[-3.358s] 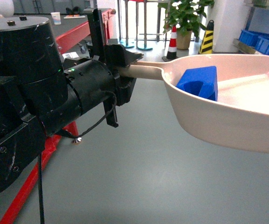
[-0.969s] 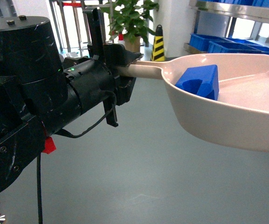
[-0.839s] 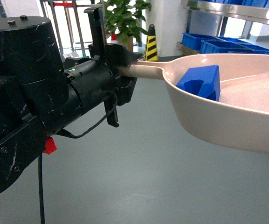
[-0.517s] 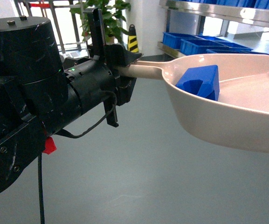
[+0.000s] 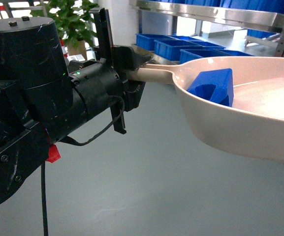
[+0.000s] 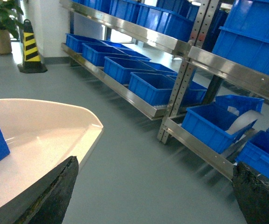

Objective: Place part in tray to right shelf

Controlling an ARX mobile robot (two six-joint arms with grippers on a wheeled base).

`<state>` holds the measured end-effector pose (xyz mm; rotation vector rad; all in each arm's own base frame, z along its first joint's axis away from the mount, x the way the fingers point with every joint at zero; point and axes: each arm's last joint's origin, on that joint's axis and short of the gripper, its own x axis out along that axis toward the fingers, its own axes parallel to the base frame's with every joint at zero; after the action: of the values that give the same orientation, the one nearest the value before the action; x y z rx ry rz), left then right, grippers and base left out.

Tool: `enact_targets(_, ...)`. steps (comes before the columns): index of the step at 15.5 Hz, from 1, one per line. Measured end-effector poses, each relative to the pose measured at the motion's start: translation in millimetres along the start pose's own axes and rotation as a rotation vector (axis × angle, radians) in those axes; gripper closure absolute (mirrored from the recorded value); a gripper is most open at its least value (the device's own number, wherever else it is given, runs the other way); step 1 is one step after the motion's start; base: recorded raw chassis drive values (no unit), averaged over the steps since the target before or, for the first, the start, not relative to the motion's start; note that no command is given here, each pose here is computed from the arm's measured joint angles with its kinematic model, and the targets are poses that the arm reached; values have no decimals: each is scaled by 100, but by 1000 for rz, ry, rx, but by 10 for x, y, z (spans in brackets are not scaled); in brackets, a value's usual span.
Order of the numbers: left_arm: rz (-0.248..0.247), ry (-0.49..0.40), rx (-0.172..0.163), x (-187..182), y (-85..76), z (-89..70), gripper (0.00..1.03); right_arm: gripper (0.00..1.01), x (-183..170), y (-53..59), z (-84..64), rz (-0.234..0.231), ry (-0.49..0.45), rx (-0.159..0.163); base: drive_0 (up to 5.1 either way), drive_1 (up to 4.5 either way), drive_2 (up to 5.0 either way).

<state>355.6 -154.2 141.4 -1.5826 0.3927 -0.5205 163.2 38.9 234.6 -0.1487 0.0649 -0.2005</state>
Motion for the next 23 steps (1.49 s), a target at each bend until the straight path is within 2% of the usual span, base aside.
enact_targets(23,0,-5,1,-2,0,12,90,3,0,0,1,0,-1,0,-159,-159,-159)
